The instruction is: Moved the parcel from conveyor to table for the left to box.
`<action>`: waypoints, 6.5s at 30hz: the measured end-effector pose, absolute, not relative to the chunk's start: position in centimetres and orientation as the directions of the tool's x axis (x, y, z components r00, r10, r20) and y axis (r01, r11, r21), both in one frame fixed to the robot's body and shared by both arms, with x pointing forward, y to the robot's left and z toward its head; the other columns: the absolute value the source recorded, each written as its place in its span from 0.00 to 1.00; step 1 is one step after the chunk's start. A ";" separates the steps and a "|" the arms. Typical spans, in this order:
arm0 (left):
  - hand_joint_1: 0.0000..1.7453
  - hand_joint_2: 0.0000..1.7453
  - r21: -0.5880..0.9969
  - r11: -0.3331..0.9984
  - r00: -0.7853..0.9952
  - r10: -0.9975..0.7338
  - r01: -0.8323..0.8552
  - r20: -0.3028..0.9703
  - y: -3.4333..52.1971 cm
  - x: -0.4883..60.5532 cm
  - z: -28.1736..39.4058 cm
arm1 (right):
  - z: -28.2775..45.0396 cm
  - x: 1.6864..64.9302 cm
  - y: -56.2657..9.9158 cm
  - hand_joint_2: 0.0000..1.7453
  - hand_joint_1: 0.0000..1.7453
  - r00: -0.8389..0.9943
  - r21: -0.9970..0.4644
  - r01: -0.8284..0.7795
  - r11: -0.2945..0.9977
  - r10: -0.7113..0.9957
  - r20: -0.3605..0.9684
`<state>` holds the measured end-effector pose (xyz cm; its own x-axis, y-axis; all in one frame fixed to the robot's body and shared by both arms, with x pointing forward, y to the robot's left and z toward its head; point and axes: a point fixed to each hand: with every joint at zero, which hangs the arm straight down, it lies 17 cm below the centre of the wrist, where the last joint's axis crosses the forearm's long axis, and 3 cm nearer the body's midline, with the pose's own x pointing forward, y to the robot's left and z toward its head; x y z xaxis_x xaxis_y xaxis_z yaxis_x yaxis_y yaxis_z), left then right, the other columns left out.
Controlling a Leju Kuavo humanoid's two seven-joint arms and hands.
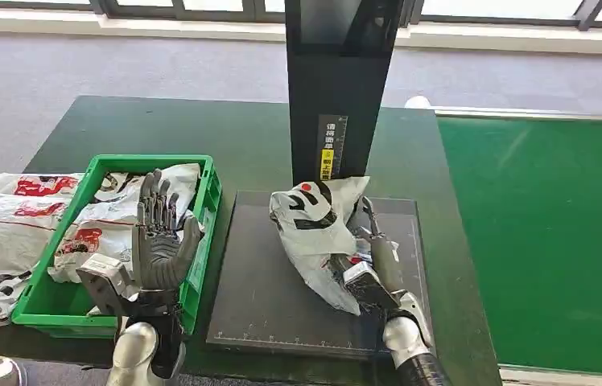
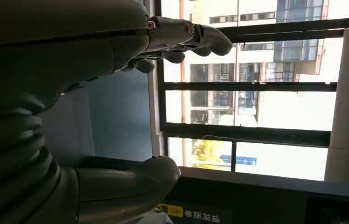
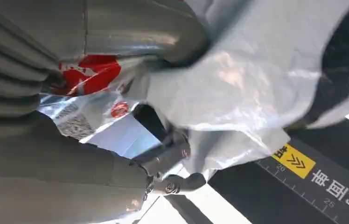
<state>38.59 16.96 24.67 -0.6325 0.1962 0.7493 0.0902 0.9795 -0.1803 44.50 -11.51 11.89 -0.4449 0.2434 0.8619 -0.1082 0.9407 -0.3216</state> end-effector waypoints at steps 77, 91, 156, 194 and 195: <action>0.00 1.00 -0.160 0.986 -0.626 0.158 0.054 0.764 17.1 38.9 24.1 | 7.7 43.8 -9.6 0.00 0.00 -0.294 -0.162 -0.357 0.920 0.054 0.954; 0.00 1.00 -0.157 0.986 -0.625 0.153 0.049 0.766 17.2 38.9 24.0 | 8.4 44.1 -10.3 0.00 0.00 -0.314 -0.168 -0.323 0.931 0.062 0.947; 0.00 1.00 0.308 0.945 -0.619 -0.178 0.109 0.765 5.3 38.9 19.0 | 23.7 41.3 -28.6 1.00 0.00 -0.481 -0.144 0.618 0.772 0.517 0.708; 0.00 1.00 0.819 0.508 -0.419 -0.704 0.267 0.573 -3.0 42.3 3.9 | 23.6 40.9 -31.3 1.00 0.00 -0.454 -0.111 0.664 0.740 0.516 0.727; 0.65 1.00 0.829 0.489 -0.415 -0.717 0.273 0.560 -3.1 42.3 3.6 | 23.6 40.9 -31.3 1.00 0.00 -0.454 -0.109 0.664 0.740 0.515 0.728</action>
